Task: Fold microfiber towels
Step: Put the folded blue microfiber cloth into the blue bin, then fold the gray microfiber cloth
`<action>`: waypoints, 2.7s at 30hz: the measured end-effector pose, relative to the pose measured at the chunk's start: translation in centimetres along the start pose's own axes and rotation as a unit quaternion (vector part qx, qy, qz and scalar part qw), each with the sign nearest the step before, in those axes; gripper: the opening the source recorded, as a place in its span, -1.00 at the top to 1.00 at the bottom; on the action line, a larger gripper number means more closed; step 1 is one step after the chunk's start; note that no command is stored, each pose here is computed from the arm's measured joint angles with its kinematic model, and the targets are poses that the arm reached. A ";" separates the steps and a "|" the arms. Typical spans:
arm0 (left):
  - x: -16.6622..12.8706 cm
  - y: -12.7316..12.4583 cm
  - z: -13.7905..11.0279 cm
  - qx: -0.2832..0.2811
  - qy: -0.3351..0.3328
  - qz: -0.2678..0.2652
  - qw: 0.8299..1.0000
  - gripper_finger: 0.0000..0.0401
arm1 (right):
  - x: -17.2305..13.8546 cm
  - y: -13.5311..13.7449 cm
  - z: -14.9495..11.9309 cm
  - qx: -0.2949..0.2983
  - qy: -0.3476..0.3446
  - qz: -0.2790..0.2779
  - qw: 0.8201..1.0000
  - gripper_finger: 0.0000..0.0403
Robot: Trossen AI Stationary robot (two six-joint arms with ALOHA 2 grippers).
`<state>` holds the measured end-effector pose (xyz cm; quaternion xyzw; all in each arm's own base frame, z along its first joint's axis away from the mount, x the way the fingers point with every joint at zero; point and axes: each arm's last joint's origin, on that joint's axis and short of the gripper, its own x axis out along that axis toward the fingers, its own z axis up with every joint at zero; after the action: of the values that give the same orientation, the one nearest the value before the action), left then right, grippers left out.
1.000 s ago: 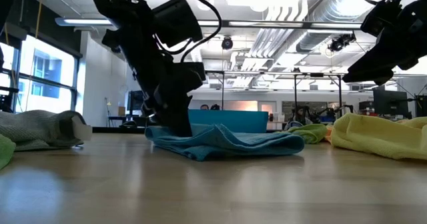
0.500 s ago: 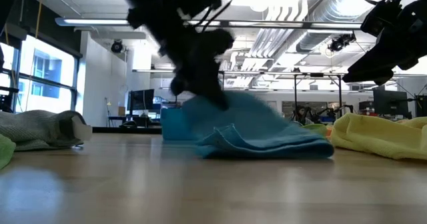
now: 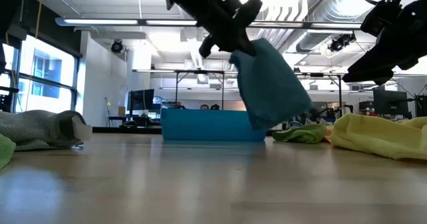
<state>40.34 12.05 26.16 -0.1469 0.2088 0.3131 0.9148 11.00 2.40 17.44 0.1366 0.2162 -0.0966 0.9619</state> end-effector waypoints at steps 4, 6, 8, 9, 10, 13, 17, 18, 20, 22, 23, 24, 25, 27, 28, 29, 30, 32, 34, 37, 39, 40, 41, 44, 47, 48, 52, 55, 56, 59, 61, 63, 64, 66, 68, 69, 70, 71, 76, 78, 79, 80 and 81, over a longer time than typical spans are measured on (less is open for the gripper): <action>1.3 2.8 0.7 -0.063 -0.015 0.038 0.997 0.95 | 0.0 0.0 0.0 0.000 0.001 0.000 1.000 0.24; 2.2 4.3 0.6 -0.113 -0.014 0.057 0.992 0.95 | 0.0 0.0 0.0 -0.001 0.002 -0.001 1.000 0.24; 3.0 5.6 0.1 -0.154 0.000 0.078 0.985 0.95 | 0.0 0.0 0.0 -0.001 0.002 -0.001 1.000 0.24; 3.4 6.0 -0.1 -0.176 0.002 0.085 0.981 0.95 | 0.0 0.0 0.0 -0.001 0.002 -0.001 1.000 0.24; 3.6 6.5 -0.2 -0.198 0.004 0.091 0.976 0.95 | 0.0 0.0 0.0 -0.001 0.002 -0.001 1.000 0.24; 4.1 7.2 -0.5 -0.251 0.004 0.102 0.963 0.95 | 0.0 0.0 0.0 -0.001 0.002 -0.001 1.000 0.24; 4.4 7.5 -1.4 -0.302 0.022 0.128 0.945 0.91 | 0.0 0.0 0.0 -0.001 0.002 -0.001 1.000 0.24; 4.3 7.6 -1.6 -0.301 0.025 0.141 0.943 0.91 | 0.0 0.0 0.0 -0.001 0.002 -0.001 1.000 0.24; 4.2 7.8 -1.9 -0.298 0.030 0.169 0.939 0.90 | 0.0 0.0 0.0 -0.001 0.002 -0.001 1.000 0.24; 4.0 7.9 -2.4 -0.305 0.043 0.197 0.931 0.90 | 0.0 0.0 0.0 -0.001 0.002 -0.001 1.000 0.24; 3.9 8.0 -2.7 -0.309 0.051 0.209 0.926 0.90 | 0.0 0.0 0.0 -0.001 0.002 -0.001 1.000 0.24; 3.8 8.1 -2.9 -0.311 0.059 0.220 0.923 0.90 | 0.0 0.0 0.0 -0.001 0.002 -0.001 1.000 0.24; 3.7 8.2 -3.2 -0.311 0.068 0.231 0.920 0.90 | 0.0 0.0 0.0 -0.001 0.002 -0.001 1.000 0.24; 3.5 8.4 -3.7 -0.312 0.088 0.249 0.913 0.90 | 0.0 0.0 0.0 -0.001 0.002 -0.001 1.000 0.24; 3.3 8.5 -3.9 -0.313 0.097 0.257 0.909 0.90 | 0.0 0.0 0.0 -0.001 0.002 -0.001 1.000 0.24; 3.2 8.5 -4.1 -0.314 0.105 0.265 0.905 0.90 | 0.0 0.0 0.0 -0.001 0.002 -0.001 1.000 0.24; 3.1 8.5 -4.3 -0.314 0.110 0.271 0.903 0.90 | 0.0 0.0 0.0 -0.001 0.002 -0.001 1.000 0.24; 2.9 8.5 -4.6 -0.313 0.123 0.281 0.899 0.90 | 0.0 0.0 0.0 -0.001 0.002 -0.001 1.000 0.24; 2.7 8.4 -4.9 -0.315 0.132 0.290 0.894 0.90 | 0.0 0.0 0.0 -0.001 0.002 -0.001 1.000 0.24; 2.4 8.2 -5.3 -0.317 0.148 0.304 0.886 0.90 | 0.0 0.0 0.0 -0.001 0.002 -0.001 1.000 0.24; 2.1 8.1 -5.6 -0.319 0.158 0.313 0.881 0.90 | 0.0 0.0 0.0 -0.001 0.002 -0.001 1.000 0.24; 2.0 8.0 -5.8 -0.318 0.161 0.316 0.879 0.90 | 0.0 0.0 0.0 -0.001 0.002 -0.001 1.000 0.24; 1.9 7.9 -5.9 -0.319 0.164 0.319 0.877 0.90 | 0.0 0.0 0.0 -0.001 0.002 -0.001 1.000 0.24; 1.7 7.6 -6.1 -0.316 0.164 0.330 0.874 0.90 | 0.0 0.0 0.0 -0.001 0.002 -0.001 1.000 0.24; 1.6 7.5 -6.2 -0.317 0.166 0.333 0.872 0.89 | 0.0 0.0 0.0 -0.001 0.002 -0.001 1.000 0.24; 1.6 7.5 -6.2 -0.317 0.167 0.334 0.872 0.89 | 0.0 0.0 0.0 -0.001 0.002 -0.001 1.000 0.24; 1.6 7.5 -6.3 -0.319 0.172 0.330 0.871 0.89 | 0.0 0.0 0.0 -0.001 0.002 -0.001 1.000 0.24; 1.5 7.3 -6.3 -0.319 0.175 0.327 0.872 0.88 | 0.0 0.0 0.0 -0.001 0.002 -0.001 1.000 0.24; 1.5 7.3 -6.3 -0.319 0.176 0.326 0.872 0.87 | 0.0 0.0 0.0 -0.001 0.002 -0.001 1.000 0.24; 1.5 7.0 -6.4 -0.305 0.178 0.324 0.878 0.80 | 0.0 0.0 0.0 -0.001 0.002 -0.001 1.000 0.24; 1.4 6.9 -6.2 -0.287 0.176 0.324 0.884 0.74 | 0.0 0.0 0.0 -0.001 0.002 -0.001 1.000 0.24; 1.2 6.9 -5.7 -0.267 0.173 0.320 0.892 0.67 | 0.0 0.0 0.0 -0.001 0.002 -0.001 1.000 0.24; 1.0 6.9 -5.4 -0.258 0.170 0.317 0.897 0.63 | 0.0 0.0 0.0 -0.001 0.002 -0.001 1.000 0.24; 0.6 6.9 -4.9 -0.239 0.166 0.315 0.903 0.55 | 0.0 0.0 0.0 -0.001 0.002 -0.001 1.000 0.24; 0.3 6.9 -4.7 -0.220 0.166 0.314 0.909 0.47 | 0.0 0.0 0.0 -0.001 0.002 -0.001 1.000 0.24; 0.2 6.8 -4.5 -0.215 0.165 0.313 0.910 0.43 | 0.0 0.0 0.0 -0.001 0.002 -0.001 1.000 0.24; 0.0 6.8 -4.5 -0.213 0.166 0.312 0.911 0.39 | 0.0 0.0 0.0 -0.001 0.002 -0.001 1.000 0.24; -0.1 6.8 -4.4 -0.208 0.166 0.313 0.912 0.36 | 0.0 0.0 0.0 -0.001 0.002 -0.001 1.000 0.24; -0.5 6.6 -4.2 -0.150 0.187 0.298 0.924 0.25 | 0.0 0.0 0.0 -0.001 0.002 -0.001 1.000 0.24; -1.0 6.0 -4.0 -0.119 0.208 0.261 0.935 0.24 | 0.0 0.0 0.0 -0.001 0.002 -0.002 1.000 0.24; -1.3 5.5 -3.9 -0.102 0.222 0.238 0.940 0.24 | 0.0 0.0 0.0 -0.001 0.002 -0.001 1.000 0.24; -1.8 4.8 -4.0 -0.078 0.239 0.211 0.945 0.25 | 0.0 0.0 0.0 -0.001 0.003 -0.001 1.000 0.24; -2.2 3.8 -4.2 -0.047 0.253 0.182 0.949 0.25 | 0.0 0.0 0.0 -0.001 0.002 -0.001 1.000 0.24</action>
<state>35.18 12.15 23.02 -0.2240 0.4415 0.4366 0.7512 10.97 2.39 17.40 0.1354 0.2189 -0.0973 0.9614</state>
